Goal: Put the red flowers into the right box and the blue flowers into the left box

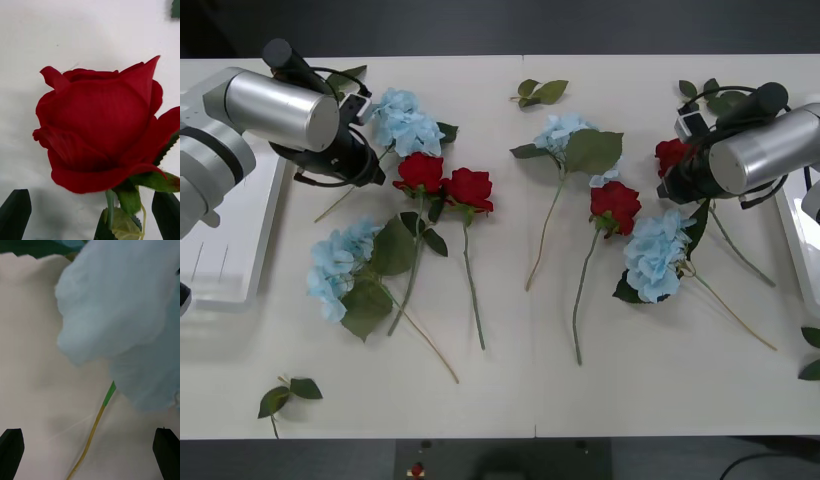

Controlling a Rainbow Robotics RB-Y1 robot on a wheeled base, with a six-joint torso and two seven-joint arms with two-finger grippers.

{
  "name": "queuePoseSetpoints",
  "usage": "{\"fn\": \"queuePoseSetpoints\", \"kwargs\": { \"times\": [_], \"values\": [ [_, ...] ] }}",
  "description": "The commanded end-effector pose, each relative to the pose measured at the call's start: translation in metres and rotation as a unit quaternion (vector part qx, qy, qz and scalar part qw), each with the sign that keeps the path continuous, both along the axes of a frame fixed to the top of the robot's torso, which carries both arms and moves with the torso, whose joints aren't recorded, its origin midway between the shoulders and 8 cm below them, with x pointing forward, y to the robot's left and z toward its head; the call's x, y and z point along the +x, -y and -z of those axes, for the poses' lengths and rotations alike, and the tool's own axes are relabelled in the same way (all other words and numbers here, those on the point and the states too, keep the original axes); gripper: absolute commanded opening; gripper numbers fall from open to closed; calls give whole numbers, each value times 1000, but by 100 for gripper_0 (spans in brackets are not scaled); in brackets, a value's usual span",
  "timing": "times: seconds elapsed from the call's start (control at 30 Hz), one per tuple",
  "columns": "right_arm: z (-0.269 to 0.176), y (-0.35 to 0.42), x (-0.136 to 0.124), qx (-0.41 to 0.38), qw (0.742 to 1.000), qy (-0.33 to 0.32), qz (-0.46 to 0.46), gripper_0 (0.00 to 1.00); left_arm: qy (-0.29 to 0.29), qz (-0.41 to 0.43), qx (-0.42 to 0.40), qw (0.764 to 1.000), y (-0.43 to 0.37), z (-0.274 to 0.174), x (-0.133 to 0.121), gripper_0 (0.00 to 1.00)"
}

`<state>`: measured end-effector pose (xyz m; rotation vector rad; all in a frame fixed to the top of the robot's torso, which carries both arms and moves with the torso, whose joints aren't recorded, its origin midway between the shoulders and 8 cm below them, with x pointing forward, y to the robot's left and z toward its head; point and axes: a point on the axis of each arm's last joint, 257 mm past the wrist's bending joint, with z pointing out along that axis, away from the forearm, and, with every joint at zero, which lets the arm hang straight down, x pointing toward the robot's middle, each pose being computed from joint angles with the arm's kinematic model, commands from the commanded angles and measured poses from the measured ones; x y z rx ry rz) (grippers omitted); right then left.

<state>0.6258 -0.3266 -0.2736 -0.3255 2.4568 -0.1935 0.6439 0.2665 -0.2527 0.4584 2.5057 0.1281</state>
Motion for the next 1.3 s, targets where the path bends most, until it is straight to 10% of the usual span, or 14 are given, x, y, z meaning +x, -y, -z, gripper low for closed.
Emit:
{"fn": "queuePoseSetpoints", "kwargs": {
  "times": [0.03,0.43,1.1,1.3],
  "values": [
    [-23,-10,21,-22,999,23,-22,87,32,18,2,999,15,-31,21,100],
    [-15,-11,24,-31,999,22,-20,0,31,8,-9,999,30,-19,23,100],
    [-70,12,38,-22,999,37,-10,0,22,-15,-17,999,32,-9,21,100],
    [-131,50,36,-70,997,23,-36,0,21,-19,-17,999,32,-8,21,81]
  ]
}}
